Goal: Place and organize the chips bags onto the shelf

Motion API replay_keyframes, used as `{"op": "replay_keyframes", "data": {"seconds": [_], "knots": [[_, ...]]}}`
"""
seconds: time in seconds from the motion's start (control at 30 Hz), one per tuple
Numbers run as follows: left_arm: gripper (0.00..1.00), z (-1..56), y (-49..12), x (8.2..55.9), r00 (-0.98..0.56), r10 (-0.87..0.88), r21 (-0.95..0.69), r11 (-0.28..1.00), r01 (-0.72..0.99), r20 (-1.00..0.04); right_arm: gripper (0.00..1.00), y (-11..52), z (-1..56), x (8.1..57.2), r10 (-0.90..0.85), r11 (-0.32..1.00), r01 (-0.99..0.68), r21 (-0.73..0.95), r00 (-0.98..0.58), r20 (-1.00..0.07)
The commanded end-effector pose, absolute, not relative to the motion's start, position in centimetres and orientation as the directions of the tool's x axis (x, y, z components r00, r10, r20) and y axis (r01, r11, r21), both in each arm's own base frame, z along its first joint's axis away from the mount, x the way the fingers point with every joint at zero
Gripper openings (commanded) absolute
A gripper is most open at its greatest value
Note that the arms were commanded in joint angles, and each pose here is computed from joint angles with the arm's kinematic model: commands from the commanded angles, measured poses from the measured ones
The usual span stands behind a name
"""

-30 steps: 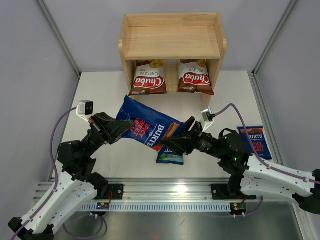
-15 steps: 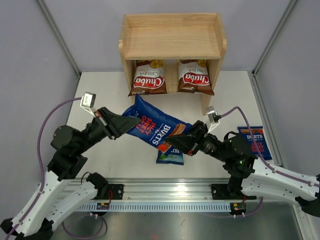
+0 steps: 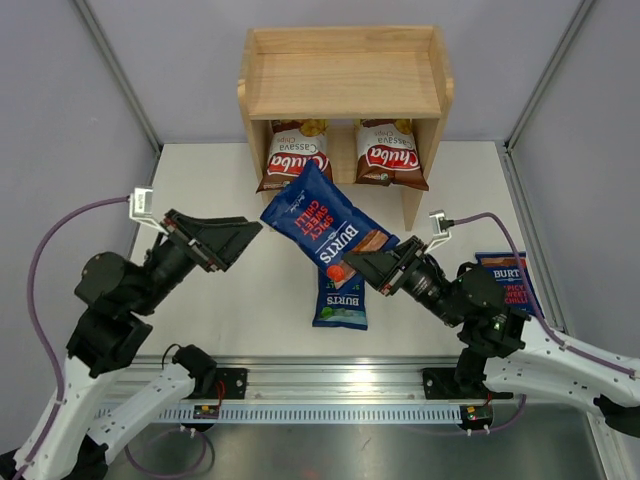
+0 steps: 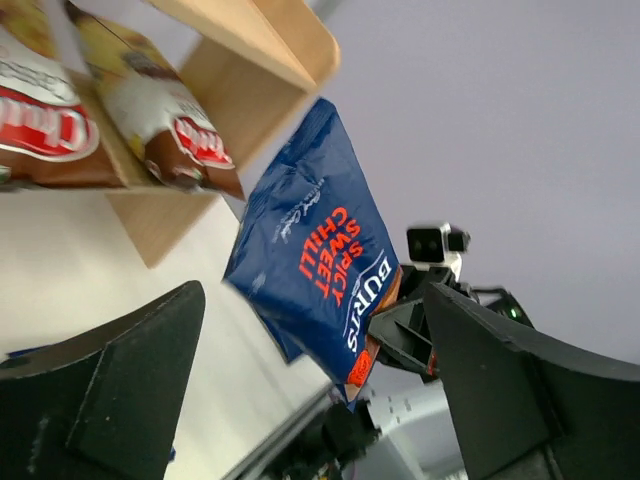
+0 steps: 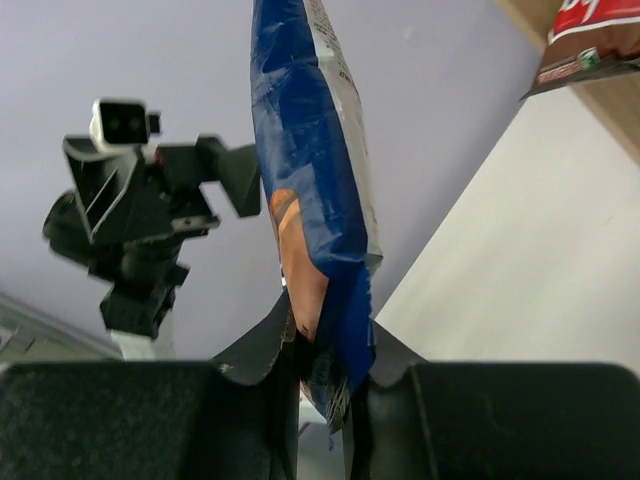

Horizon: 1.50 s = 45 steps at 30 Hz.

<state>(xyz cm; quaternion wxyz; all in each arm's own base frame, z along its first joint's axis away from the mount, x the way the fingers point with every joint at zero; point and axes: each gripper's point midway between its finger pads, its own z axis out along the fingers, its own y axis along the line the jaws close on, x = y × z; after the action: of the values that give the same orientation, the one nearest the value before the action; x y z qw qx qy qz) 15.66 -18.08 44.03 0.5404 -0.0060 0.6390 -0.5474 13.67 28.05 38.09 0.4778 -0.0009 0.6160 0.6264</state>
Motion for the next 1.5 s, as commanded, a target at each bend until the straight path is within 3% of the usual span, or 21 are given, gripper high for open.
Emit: {"op": "replay_keyframes", "data": {"seconds": [0.0, 0.13, 0.37, 0.5, 0.53, 0.6, 0.7, 1.0, 1.47], "knots": [[0.96, 45.3, -12.3, 16.8, -0.209, -0.71, -0.712, 0.545, 0.442, -0.673, 0.0, 26.0, 41.2, 16.0, 0.724, 0.239, -0.508, 0.828, -0.475, -0.501], [0.99, 42.3, -9.8, 17.4, -0.166, -0.662, -0.676, 0.668, 0.31, -0.73, 0.0, 25.7, 43.0, 17.5, 0.772, 0.252, -0.463, 0.85, -0.433, -0.465], [0.99, 34.2, -10.1, 17.5, -0.339, -0.398, -0.488, 0.839, 0.242, -0.853, 0.0, 26.2, 46.0, 21.2, 0.863, 0.276, -0.348, 0.896, -0.319, -0.391], [0.99, 31.6, -9.8, 16.7, -0.365, -0.339, -0.444, 0.859, 0.255, -0.867, 0.0, 26.5, 49.1, 23.1, 0.922, 0.223, -0.297, 0.928, -0.244, -0.3], [0.99, 31.3, -10.0, 16.4, -0.368, -0.322, -0.435, 0.856, 0.281, -0.872, 0.06, 27.1, 48.6, 24.0, 0.93, 0.229, -0.269, 0.936, -0.223, -0.292], [0.99, 30.5, -10.8, 15.6, -0.368, -0.285, -0.418, 0.835, 0.359, -0.885, 0.07, 26.4, 50.3, 24.9, 0.963, 0.18, -0.233, 0.956, -0.158, -0.22], [0.99, 29.8, -10.9, 15.1, -0.363, -0.259, -0.398, 0.831, 0.389, -0.895, 0.0, 27.0, 51.8, 26.3, 0.98, 0.152, -0.199, 0.968, -0.097, -0.174], [0.99, 28.4, -11.0, 14.3, -0.349, -0.23, -0.375, 0.818, 0.437, -0.909, 0.0, 31.5, 53.5, 33.0, 0.986, 0.143, -0.123, 0.982, -0.073, -0.152], [0.99, 29.1, -10.5, 13.0, -0.282, -0.294, -0.399, 0.785, 0.473, -0.913, 0.02, 36.2, 51.2, 40.3, 0.962, 0.269, -0.027, 0.963, 0.052, -0.267]]}}
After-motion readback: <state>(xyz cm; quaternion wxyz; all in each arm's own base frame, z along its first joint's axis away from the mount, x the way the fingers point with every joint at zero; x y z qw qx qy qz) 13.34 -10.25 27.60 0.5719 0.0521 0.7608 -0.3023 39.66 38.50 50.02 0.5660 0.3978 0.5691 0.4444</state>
